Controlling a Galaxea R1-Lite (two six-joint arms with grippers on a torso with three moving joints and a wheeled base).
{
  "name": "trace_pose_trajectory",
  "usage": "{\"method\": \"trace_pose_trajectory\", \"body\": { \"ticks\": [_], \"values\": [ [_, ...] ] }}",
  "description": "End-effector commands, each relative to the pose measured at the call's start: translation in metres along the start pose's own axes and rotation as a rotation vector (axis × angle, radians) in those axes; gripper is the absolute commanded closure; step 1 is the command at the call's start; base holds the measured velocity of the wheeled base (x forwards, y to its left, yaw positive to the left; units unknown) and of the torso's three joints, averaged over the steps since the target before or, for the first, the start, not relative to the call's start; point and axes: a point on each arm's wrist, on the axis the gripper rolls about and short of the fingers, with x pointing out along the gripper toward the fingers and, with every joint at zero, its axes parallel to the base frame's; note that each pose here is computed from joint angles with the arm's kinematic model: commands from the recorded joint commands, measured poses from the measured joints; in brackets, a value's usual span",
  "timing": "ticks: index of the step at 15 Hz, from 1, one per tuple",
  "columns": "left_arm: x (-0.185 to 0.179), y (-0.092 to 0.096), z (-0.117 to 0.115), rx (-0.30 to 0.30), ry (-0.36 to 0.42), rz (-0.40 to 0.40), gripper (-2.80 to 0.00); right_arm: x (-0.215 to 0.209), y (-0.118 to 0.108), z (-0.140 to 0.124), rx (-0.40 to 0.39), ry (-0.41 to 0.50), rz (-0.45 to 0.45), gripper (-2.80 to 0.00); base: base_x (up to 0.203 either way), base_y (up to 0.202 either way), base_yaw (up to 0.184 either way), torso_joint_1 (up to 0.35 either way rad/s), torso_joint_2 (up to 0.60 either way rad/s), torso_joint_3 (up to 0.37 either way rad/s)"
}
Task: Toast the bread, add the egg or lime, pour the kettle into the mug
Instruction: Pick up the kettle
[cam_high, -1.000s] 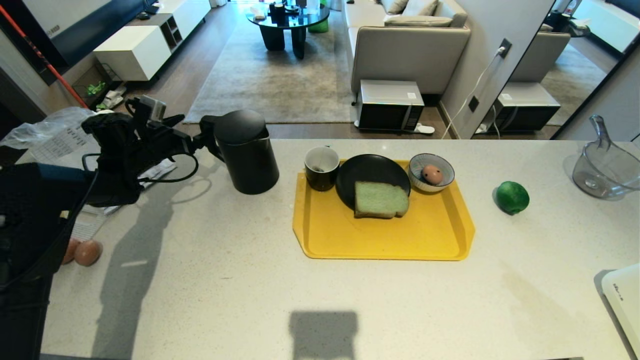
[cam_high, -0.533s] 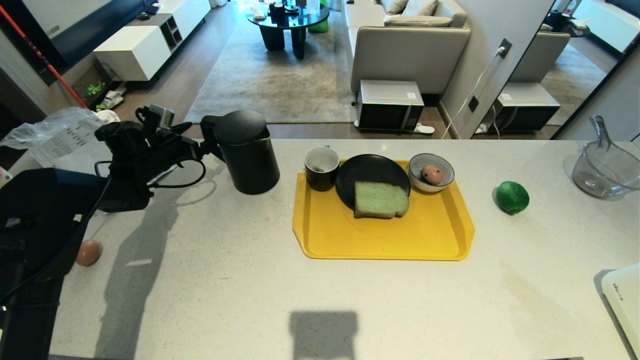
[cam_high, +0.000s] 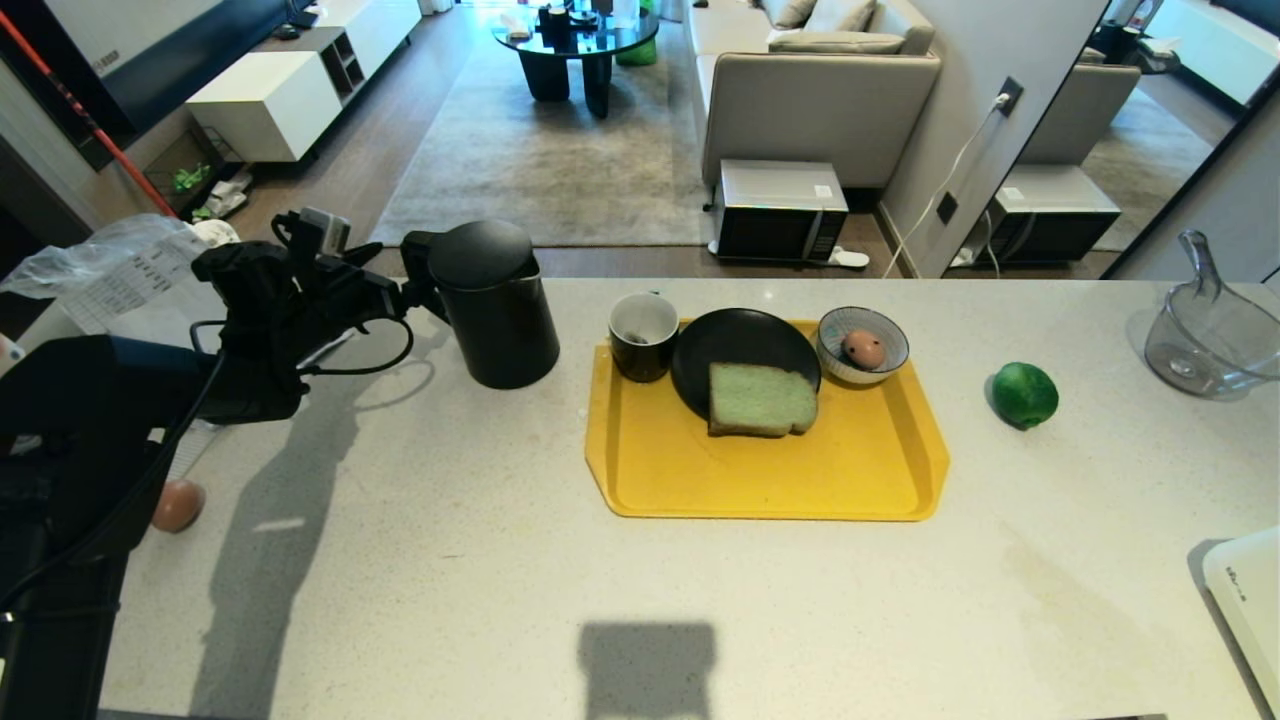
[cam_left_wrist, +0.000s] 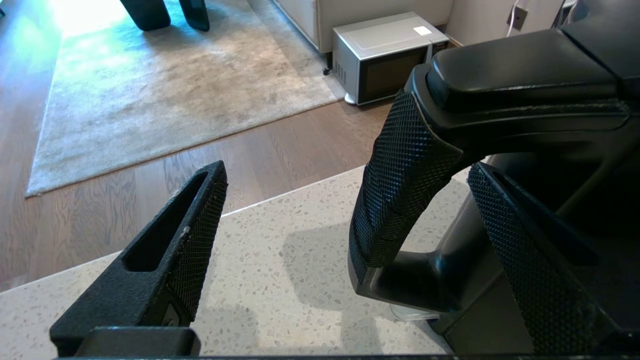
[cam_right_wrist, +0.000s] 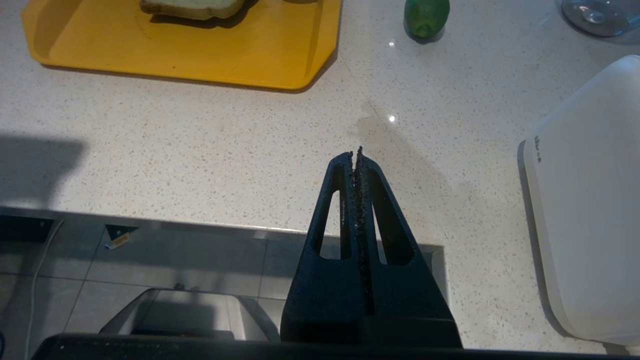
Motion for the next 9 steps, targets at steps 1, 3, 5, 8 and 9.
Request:
{"method": "trace_pose_trajectory", "body": {
  "ticks": [1, 3, 5, 8, 9],
  "values": [
    [-0.0017, 0.0007, 0.0017, 0.004, -0.007, 0.001, -2.80, 0.0001, 0.0000, 0.0000, 0.000, 0.001, 0.001, 0.00, 0.000, 0.000, 0.000, 0.000, 0.00, 0.000],
    [-0.0041, 0.0012, 0.0040, 0.003, -0.006, 0.002, -2.80, 0.0000, 0.0000, 0.0000, 0.000, 0.000, 0.001, 0.00, 0.000, 0.000, 0.000, 0.000, 0.00, 0.000],
    [-0.0064, 0.0015, 0.0005, -0.004, 0.008, 0.006, -2.80, 0.0000, 0.0000, 0.0000, 0.000, 0.000, 0.001, 0.00, 0.000, 0.000, 0.000, 0.000, 0.00, 0.000],
    [-0.0093, 0.0062, -0.0004, -0.002, 0.012, 0.017, -2.80, 0.0000, 0.0000, 0.0000, 0.000, 0.000, 0.001, 0.00, 0.000, 0.000, 0.000, 0.000, 0.00, 0.000],
    [-0.0099, 0.0071, -0.0013, -0.001, 0.014, 0.019, -2.80, 0.0000, 0.0000, 0.0000, 0.000, 0.000, 0.001, 0.00, 0.000, 0.000, 0.000, 0.000, 0.00, 0.000]
  ]
}}
